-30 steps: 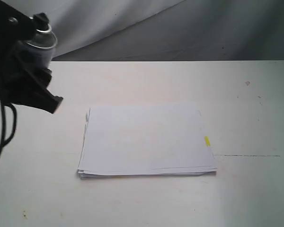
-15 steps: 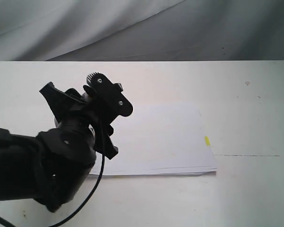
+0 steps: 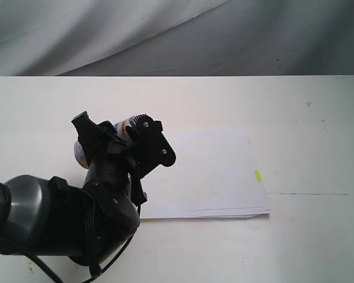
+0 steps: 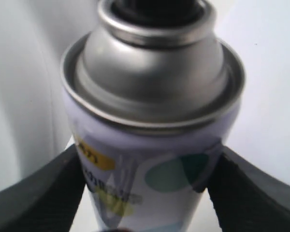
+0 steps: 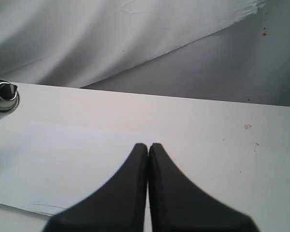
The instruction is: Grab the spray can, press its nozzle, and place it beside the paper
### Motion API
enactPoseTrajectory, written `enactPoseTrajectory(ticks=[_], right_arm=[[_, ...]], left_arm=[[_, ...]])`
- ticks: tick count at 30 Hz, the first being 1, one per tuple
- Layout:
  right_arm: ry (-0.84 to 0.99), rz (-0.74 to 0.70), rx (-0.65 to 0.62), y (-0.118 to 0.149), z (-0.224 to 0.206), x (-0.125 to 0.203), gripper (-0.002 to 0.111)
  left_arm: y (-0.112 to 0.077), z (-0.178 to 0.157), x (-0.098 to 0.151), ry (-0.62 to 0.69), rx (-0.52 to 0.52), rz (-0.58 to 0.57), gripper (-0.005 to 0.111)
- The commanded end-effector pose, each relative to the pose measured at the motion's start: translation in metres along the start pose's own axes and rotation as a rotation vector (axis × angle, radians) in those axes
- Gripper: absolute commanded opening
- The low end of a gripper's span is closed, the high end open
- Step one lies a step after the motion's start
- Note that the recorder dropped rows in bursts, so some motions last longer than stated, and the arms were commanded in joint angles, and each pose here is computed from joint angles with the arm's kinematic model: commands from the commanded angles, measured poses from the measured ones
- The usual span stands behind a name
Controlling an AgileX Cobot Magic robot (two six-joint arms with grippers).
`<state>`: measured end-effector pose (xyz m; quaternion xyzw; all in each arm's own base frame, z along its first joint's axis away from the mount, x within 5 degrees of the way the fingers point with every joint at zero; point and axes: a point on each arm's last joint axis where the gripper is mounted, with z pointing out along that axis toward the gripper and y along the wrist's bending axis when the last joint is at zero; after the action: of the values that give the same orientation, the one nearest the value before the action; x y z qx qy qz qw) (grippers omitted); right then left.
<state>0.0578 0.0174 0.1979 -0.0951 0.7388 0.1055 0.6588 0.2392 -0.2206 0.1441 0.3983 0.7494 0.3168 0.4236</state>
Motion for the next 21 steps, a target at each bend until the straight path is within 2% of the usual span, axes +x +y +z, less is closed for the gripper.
enactPoseTrajectory(ticks=[1,4,7,14,21], right_arm=[[-0.003,0.01,0.005,0.0,0.0,0.001,0.0],[-0.003,0.01,0.005,0.0,0.0,0.001,0.0],[-0.003,0.01,0.005,0.0,0.0,0.001,0.0],[-0.003,0.01,0.005,0.0,0.0,0.001,0.0],[-0.003,0.01,0.005,0.0,0.0,0.001,0.0]], left_arm=[[0.012,-0.003,-0.006,-0.027,-0.114,0.005,0.0],[0.014,-0.003,-0.005,0.02,-0.13,0.018,0.0],[0.015,-0.003,-0.008,0.077,-0.097,0.012,0.0],[0.013,-0.009,-0.017,0.052,-0.09,-0.002,0.0],[0.012,-0.009,-0.014,0.078,-0.081,-0.016,0.0]])
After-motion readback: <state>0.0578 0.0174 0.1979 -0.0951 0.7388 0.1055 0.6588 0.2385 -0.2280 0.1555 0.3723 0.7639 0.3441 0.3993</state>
